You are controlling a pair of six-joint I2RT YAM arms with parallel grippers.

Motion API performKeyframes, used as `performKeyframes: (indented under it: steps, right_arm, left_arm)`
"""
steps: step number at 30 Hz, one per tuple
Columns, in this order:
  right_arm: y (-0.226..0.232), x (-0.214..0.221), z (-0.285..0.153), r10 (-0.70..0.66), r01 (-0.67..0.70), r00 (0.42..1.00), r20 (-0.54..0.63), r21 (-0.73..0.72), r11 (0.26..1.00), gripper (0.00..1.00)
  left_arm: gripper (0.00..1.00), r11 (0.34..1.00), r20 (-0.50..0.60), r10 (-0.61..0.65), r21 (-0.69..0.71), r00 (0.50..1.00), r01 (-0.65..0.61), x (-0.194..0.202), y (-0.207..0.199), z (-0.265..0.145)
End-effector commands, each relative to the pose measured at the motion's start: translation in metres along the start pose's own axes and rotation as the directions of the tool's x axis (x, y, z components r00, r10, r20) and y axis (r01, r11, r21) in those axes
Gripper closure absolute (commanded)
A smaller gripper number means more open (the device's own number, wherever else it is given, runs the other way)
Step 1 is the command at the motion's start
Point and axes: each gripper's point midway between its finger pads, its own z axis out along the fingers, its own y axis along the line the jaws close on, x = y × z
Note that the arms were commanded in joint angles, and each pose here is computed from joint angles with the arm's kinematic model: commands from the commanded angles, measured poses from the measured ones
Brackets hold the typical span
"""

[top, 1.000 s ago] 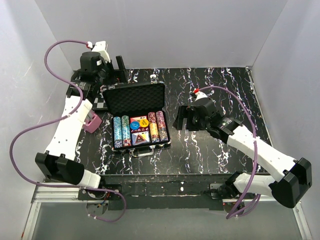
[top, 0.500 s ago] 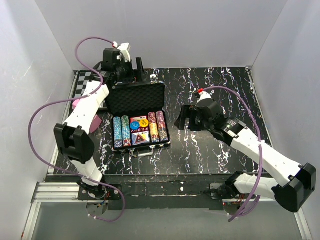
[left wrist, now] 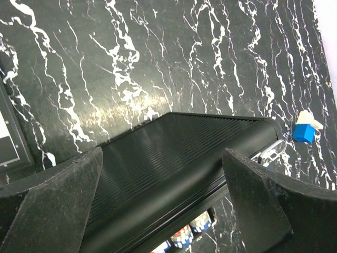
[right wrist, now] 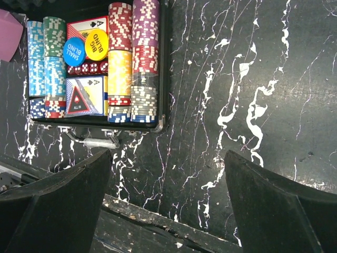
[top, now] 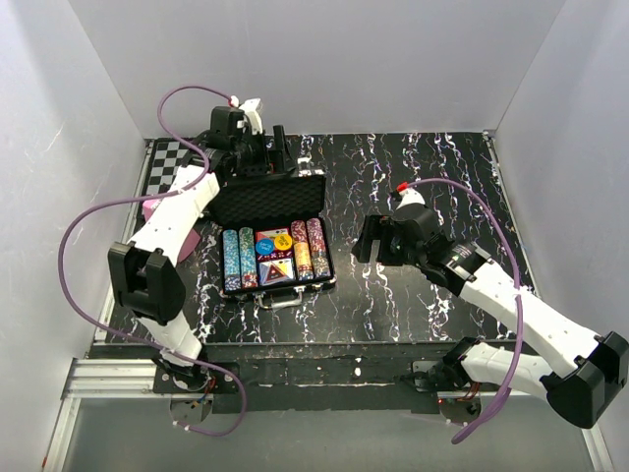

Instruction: Pack up texas hold em set

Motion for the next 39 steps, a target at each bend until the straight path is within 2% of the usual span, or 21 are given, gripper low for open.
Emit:
performKeyframes:
  steps: [1, 11, 15, 20, 24, 31, 35, 39]
  right_arm:
    - [-0.003, -0.006, -0.004, 0.013, -0.013, 0.999, 0.032, 0.016, 1.0, 0.06]
    - [-0.008, -0.007, -0.007, 0.024, -0.026, 0.999, 0.046, 0.034, 0.999, 0.06]
    - [-0.011, -0.007, -0.009, 0.029, -0.031, 0.998, 0.054, 0.043, 0.999, 0.06]
    - [-0.014, -0.009, -0.014, 0.039, -0.043, 0.996, 0.075, 0.047, 0.998, 0.06]
    - [-0.015, -0.006, -0.013, 0.038, -0.041, 0.997, 0.07, 0.05, 0.998, 0.06]
    - [-0.01, 0.001, -0.006, 0.047, -0.048, 0.999, 0.028, 0.034, 0.998, 0.07]
    - [-0.002, 0.012, 0.003, 0.06, -0.061, 0.998, -0.029, -0.007, 0.998, 0.1]
    - [0.002, 0.027, 0.013, 0.08, -0.082, 0.992, -0.093, -0.017, 0.997, 0.12]
  left_arm:
    - [0.02, 0.998, 0.033, -0.033, 0.054, 0.999, 0.031, 0.001, -0.018, -0.028]
    - [0.02, 0.987, 0.018, -0.106, 0.126, 0.994, 0.103, 0.021, -0.037, -0.047]
    - [0.02, 0.984, 0.048, -0.108, 0.144, 0.993, 0.1, 0.02, -0.045, -0.063]
    - [0.02, 0.992, 0.126, -0.083, 0.104, 0.989, 0.07, 0.012, -0.041, -0.086]
    - [0.02, 0.996, 0.118, -0.062, 0.077, 0.991, 0.053, 0.027, -0.033, -0.089]
    - [0.02, 0.997, -0.021, 0.005, 0.083, 1.0, -0.003, 0.085, -0.026, -0.073]
    - [0.02, 0.994, -0.12, 0.054, 0.105, 0.991, -0.042, 0.129, -0.033, -0.065]
    - [0.02, 0.995, -0.213, 0.049, 0.094, 0.976, -0.029, 0.172, -0.031, -0.058]
